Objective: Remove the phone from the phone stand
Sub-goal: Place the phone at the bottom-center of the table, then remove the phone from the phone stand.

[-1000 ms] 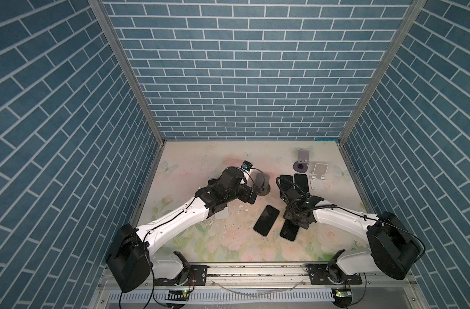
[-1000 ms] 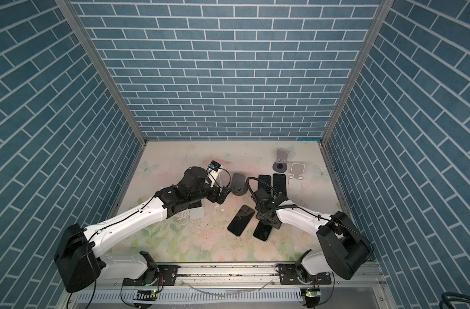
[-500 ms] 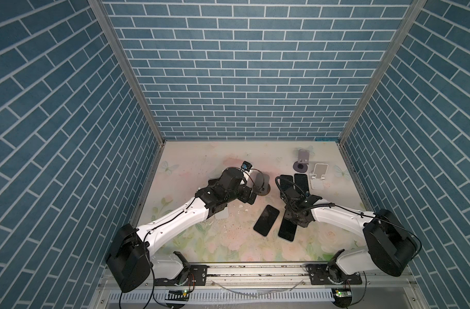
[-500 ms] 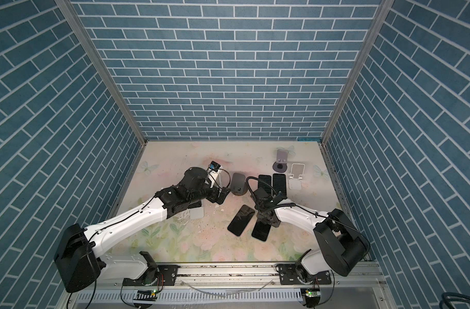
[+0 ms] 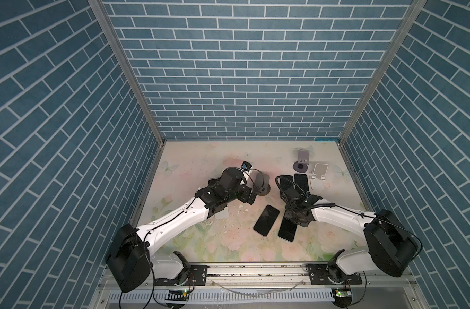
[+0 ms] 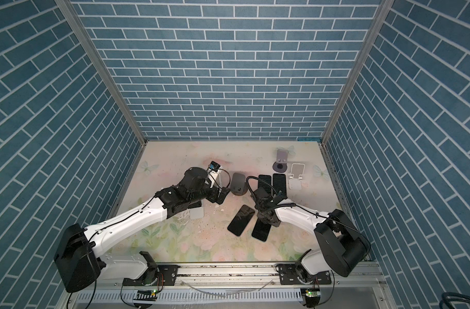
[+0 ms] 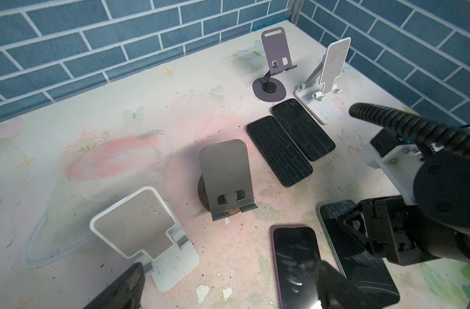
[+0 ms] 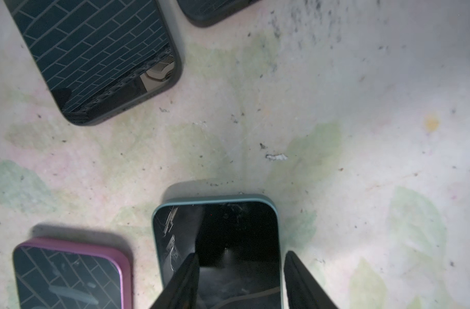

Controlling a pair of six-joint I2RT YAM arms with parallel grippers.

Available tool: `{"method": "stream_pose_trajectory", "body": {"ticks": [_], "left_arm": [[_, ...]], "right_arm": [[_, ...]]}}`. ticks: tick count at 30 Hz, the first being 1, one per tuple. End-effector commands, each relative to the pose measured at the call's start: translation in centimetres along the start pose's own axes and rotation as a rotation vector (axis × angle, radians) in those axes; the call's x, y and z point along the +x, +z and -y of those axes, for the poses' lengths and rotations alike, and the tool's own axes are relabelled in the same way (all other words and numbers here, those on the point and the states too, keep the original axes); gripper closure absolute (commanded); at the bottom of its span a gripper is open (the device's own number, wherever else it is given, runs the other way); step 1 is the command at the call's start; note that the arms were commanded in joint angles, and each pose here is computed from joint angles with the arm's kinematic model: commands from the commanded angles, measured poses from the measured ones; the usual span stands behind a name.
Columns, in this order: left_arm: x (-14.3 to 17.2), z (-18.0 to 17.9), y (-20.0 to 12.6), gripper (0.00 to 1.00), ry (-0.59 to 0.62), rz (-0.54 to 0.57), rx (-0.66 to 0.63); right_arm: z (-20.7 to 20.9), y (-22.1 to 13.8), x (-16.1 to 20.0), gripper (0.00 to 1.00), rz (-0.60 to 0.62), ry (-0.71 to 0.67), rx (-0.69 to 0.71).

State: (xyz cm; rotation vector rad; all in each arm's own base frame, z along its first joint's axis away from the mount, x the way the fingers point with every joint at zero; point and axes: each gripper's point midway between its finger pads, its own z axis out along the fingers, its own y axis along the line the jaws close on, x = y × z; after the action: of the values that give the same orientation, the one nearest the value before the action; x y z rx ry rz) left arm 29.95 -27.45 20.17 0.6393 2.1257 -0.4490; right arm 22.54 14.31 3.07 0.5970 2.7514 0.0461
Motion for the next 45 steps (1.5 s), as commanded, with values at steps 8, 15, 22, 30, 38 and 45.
{"method": "stream_pose_trajectory", "body": {"ticks": [8,15,22,30,38,45], "left_arm": [[-0.3,-0.1,-0.6,0.00,0.006,0.002,-0.013],[-0.7,-0.3,-0.6,0.00,-0.011,0.010,-0.024],[-1.2,-1.1,-1.0,0.00,-0.026,0.011,-0.072],[-2.5,-1.8,-2.1,0.00,-0.032,0.027,-0.120],[-2.9,-3.9,-3.3,0.00,-0.101,0.037,-0.247],[-3.5,-6.2,-5.4,0.00,-0.191,0.075,-0.378]], "right_arm": [[-1.1,-2.6,-2.9,0.42,0.112,-0.043,-0.024],[-1.9,-4.2,-4.7,0.41,0.180,-0.106,-0.035],[-3.2,-5.7,-6.4,0.40,0.233,-0.175,-0.039],[-6.3,-8.8,-9.5,0.40,0.306,-0.282,-0.087],[-9.0,-10.5,-12.1,0.39,0.339,-0.368,-0.127],[-10.8,-11.0,-13.7,0.39,0.356,-0.418,-0.169]]}}
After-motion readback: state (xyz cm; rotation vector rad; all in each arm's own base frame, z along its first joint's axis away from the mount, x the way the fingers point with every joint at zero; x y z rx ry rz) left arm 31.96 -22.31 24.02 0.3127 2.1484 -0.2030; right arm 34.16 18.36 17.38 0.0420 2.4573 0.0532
